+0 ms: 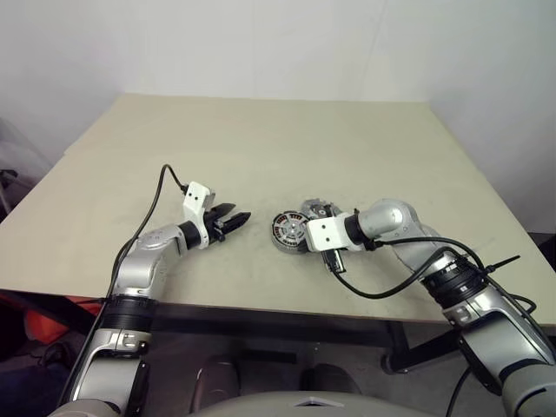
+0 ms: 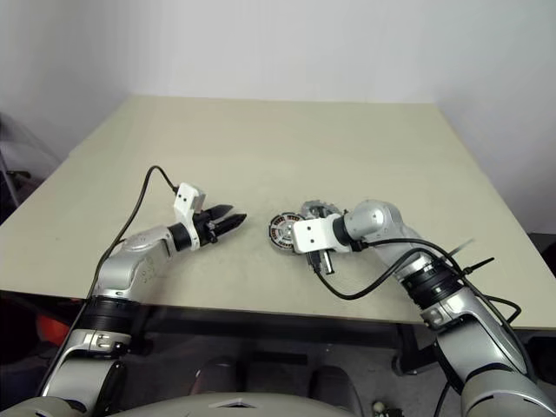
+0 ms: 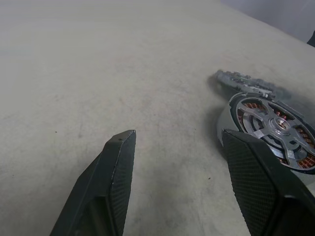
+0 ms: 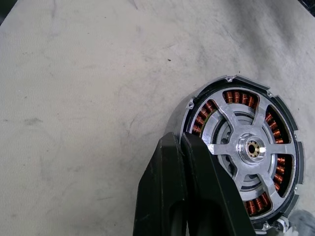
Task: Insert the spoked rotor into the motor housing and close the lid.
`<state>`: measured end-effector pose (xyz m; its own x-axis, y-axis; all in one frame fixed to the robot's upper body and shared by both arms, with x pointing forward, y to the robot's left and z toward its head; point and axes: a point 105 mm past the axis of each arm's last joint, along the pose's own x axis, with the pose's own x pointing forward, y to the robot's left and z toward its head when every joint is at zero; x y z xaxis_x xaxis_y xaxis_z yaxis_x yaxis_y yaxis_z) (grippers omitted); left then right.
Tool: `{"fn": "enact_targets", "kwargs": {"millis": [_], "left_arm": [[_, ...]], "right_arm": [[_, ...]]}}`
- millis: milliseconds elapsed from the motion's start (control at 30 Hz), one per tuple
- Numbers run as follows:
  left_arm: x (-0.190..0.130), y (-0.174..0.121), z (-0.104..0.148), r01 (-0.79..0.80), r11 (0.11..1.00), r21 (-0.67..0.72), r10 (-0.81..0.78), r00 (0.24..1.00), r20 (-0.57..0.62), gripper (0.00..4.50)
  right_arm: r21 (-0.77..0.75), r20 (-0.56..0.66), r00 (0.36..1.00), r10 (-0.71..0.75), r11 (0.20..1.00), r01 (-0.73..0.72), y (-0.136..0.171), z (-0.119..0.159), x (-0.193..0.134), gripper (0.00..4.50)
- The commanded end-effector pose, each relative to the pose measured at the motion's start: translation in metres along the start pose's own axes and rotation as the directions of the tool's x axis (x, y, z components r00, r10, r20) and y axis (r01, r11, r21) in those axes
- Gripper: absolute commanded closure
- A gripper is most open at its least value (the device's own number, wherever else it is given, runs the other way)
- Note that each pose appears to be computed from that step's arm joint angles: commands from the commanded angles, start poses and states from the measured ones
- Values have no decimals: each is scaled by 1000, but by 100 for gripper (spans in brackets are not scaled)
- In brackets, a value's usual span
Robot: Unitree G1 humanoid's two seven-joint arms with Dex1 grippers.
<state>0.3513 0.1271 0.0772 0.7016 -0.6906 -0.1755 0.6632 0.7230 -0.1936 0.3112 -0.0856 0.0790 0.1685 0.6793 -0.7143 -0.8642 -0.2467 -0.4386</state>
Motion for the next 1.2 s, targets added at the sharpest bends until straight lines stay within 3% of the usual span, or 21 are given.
{"fn": "enact_targets", "kwargs": {"millis": [33, 233, 500, 1200], "left_arm": [[-1, -2, 10, 3, 1000, 26, -4, 999, 35, 154], [-2, 0, 9, -4, 1000, 26, 3, 999, 33, 154], [-2, -1, 8, -11, 1000, 26, 10, 999, 37, 154], [-13, 1, 2, -50, 999, 20, 50, 998, 31, 154]], "right_arm": [[9, -21, 1000, -18, 1000, 18, -4, -6, 0, 448], [51, 10, 1000, -4, 999, 3, -4, -2, 3, 448], [244, 152, 987, -59, 970, 21, -19, 35, 2, 448], [455, 79, 964, -256, 869, 193, -64, 32, 34, 448]]}}
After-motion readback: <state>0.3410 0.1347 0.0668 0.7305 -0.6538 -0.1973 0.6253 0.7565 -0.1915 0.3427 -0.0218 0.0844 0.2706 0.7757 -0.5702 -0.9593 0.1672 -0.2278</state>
